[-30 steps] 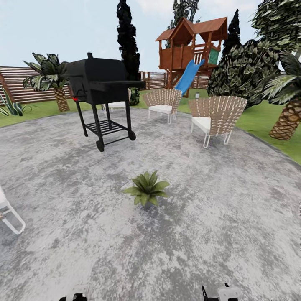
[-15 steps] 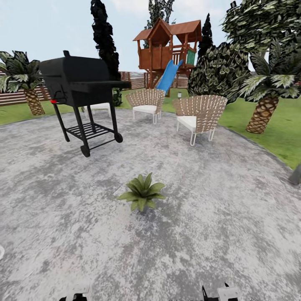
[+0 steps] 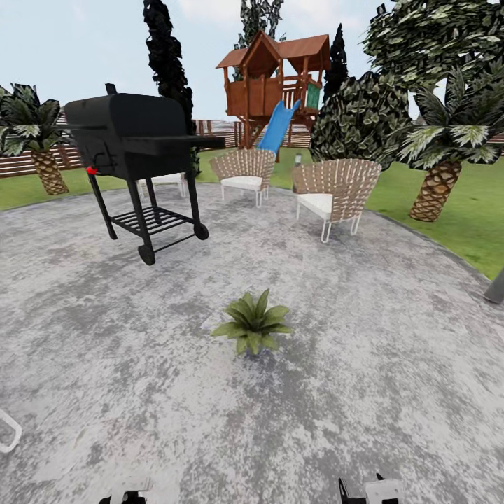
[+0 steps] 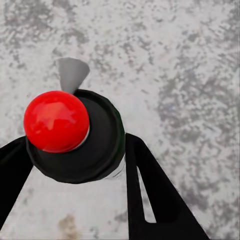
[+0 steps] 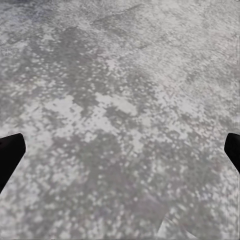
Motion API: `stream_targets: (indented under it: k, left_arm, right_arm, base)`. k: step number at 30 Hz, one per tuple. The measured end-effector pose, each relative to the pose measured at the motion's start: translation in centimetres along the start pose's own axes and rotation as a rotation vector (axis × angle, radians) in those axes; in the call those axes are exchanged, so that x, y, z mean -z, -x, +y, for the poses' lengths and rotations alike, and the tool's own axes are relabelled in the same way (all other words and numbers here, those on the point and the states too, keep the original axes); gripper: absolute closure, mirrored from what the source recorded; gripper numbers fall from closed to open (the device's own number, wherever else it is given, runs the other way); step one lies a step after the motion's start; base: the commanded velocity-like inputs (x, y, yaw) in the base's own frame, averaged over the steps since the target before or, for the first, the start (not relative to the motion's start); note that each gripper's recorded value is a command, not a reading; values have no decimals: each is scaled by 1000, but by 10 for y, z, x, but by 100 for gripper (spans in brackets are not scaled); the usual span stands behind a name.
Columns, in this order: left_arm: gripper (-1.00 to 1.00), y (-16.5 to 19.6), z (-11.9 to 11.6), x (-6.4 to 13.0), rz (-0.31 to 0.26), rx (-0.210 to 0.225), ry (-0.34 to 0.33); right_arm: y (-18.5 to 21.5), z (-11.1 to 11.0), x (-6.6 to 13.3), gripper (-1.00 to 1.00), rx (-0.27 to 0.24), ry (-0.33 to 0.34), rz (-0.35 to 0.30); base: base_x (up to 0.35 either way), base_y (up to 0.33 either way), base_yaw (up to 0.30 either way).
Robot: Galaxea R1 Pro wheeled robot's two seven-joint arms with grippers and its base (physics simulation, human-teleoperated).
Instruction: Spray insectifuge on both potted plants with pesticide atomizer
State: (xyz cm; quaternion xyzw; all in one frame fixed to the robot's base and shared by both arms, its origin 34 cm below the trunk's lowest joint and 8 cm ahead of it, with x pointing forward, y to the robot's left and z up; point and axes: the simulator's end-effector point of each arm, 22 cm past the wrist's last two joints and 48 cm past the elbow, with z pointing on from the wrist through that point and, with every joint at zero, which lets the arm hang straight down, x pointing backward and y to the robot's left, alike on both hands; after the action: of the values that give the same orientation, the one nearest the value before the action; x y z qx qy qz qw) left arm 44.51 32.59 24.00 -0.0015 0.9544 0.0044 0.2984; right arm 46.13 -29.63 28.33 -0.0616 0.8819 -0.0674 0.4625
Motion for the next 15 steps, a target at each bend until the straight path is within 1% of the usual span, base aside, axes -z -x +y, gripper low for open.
stream_targets:
  k: [4, 5, 15]
  left_arm:
    - [100, 0, 0, 0, 0, 0, -1]
    - [100, 0, 0, 0, 0, 0, -1]
    - [100, 4, 0, 1, -8, 0, 0]
  right_arm:
    - [0, 0, 0, -100, 0, -2, 0]
    - [0, 0, 0, -100, 0, -2, 0]
    - [3, -1, 0, -100, -1, -3, -8]
  base:
    - [0, 321, -9]
    - [0, 321, -180]
    - [0, 321, -252]
